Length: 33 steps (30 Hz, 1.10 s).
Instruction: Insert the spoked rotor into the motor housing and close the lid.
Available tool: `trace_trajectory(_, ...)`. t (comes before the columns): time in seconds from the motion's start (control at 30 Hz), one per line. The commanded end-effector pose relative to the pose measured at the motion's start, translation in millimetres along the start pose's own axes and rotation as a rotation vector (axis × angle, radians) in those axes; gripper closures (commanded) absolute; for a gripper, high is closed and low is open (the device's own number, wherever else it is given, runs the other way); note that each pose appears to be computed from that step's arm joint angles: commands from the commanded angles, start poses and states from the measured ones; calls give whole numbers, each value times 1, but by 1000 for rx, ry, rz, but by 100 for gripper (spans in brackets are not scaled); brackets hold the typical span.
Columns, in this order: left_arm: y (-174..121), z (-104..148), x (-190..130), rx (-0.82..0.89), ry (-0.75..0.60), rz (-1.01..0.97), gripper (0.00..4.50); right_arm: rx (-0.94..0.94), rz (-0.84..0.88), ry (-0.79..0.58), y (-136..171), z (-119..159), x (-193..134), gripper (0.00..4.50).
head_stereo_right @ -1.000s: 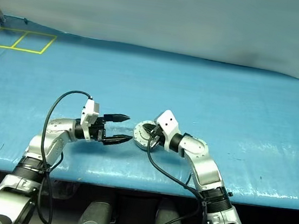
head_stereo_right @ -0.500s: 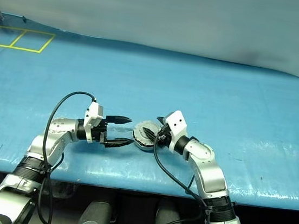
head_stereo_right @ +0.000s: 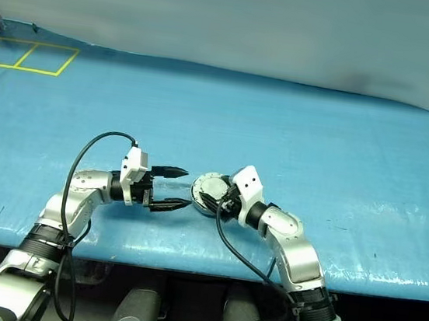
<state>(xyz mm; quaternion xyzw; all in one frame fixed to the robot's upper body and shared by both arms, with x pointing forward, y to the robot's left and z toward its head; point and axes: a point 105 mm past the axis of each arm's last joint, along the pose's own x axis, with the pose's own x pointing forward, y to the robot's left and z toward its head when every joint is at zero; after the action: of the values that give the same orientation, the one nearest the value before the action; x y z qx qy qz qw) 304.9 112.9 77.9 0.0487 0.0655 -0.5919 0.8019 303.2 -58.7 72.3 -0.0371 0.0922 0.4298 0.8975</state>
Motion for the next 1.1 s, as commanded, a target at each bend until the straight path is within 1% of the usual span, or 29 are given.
trace_trajectory(0.03,2,6,-3,49,0,-6,0,-6,2,-8,1,2,2,98)
trace_trajectory(0.1,2,3,-4,58,25,-12,0,-1,9,-31,3,7,2,148)
trace_trajectory(0.3,1,-3,-7,73,53,-18,0,-3,21,-52,7,16,4,150)
trace_trajectory(0.77,0,-11,-7,57,65,-17,0,-43,-24,-17,12,19,12,150)
trace_trajectory(0.87,0,-12,-8,55,65,-16,0,-45,-30,-6,13,16,12,150)
trace_trajectory(1.1,1,-11,-7,55,62,-13,0,-102,-36,77,12,-4,13,150)
